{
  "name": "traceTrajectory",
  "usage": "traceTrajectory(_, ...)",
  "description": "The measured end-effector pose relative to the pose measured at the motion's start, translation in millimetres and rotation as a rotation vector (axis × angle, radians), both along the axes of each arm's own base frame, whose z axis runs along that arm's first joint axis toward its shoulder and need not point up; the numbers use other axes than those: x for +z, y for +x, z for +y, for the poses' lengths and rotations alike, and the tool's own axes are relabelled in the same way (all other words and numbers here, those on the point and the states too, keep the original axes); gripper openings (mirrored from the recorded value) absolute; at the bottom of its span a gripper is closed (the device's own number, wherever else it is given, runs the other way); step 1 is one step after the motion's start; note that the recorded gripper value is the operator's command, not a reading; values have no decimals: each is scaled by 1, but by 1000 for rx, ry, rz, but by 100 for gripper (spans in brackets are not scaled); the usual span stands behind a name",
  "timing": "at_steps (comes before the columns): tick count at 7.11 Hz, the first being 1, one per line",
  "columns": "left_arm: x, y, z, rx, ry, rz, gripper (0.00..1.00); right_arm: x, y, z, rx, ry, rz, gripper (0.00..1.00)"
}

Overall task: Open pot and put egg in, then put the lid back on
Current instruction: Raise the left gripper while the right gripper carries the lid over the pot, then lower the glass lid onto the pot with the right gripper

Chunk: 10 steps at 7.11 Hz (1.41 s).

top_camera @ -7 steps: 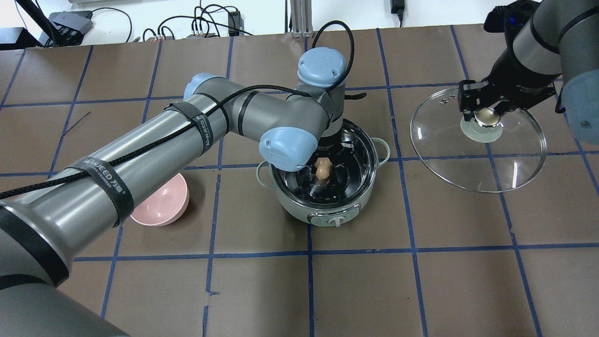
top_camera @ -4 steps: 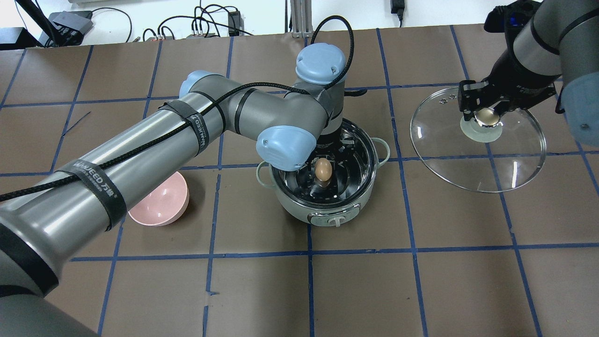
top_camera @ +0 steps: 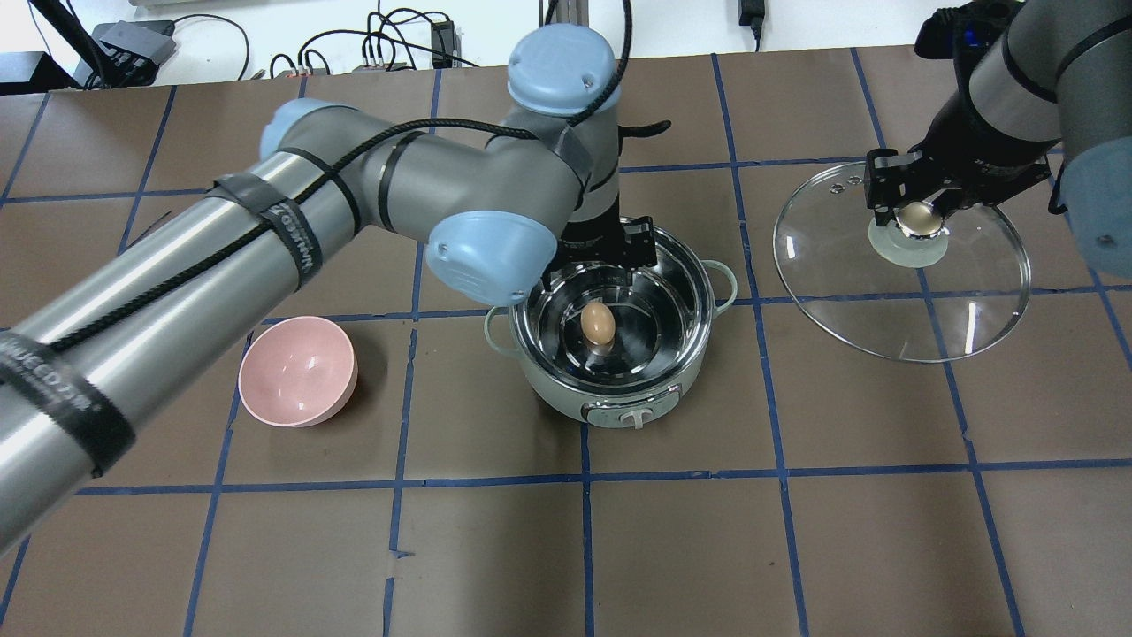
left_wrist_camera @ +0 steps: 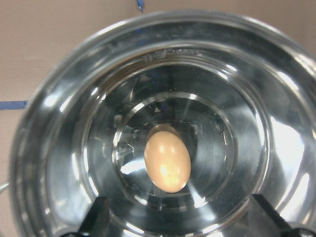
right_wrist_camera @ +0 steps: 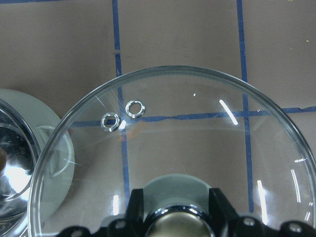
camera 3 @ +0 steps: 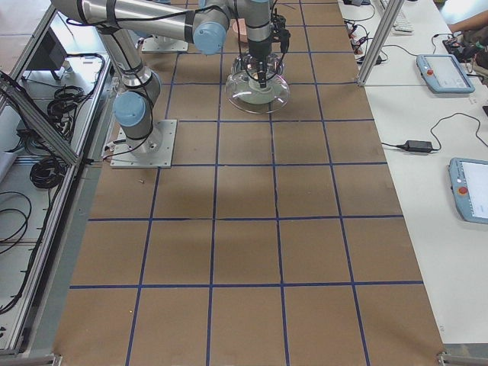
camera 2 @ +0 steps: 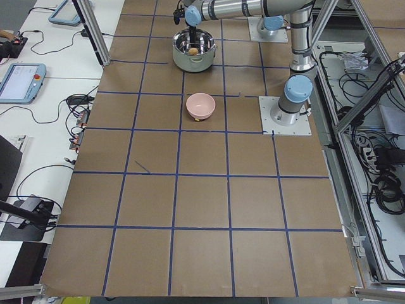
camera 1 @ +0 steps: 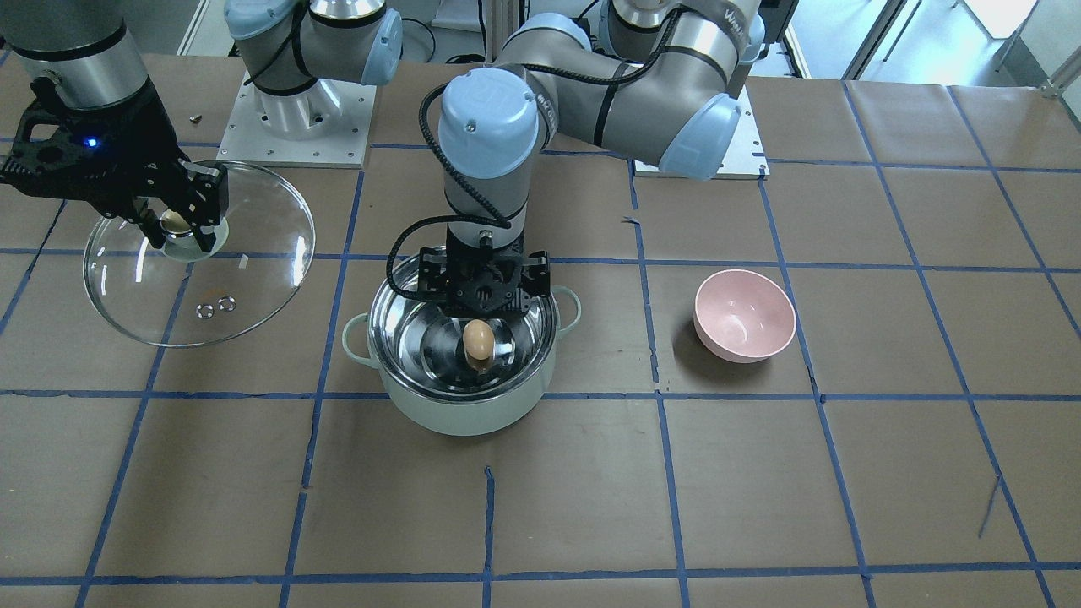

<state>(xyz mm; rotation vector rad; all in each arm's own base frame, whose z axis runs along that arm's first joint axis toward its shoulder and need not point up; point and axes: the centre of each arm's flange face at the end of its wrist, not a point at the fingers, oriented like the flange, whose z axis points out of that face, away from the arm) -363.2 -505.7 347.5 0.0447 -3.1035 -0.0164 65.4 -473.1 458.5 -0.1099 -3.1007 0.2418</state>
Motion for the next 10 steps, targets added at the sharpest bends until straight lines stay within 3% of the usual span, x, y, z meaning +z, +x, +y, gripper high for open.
traceTrajectory(2, 57, 74, -1, 68, 20, -8, 100, 2, 41, 5, -47, -18, -19, 40)
traceTrajectory(4, 93, 148, -9, 121, 8, 0, 100, -8, 122, 13, -44, -45, -51, 40)
traceTrajectory(7, 110, 179, -13, 20, -35, 3, 100, -48, 234, 23, -29, -84, -103, 40)
traceTrajectory(10, 115, 181, -16, -64, -73, 6, 100, -89, 263, 13, -7, -55, -106, 40)
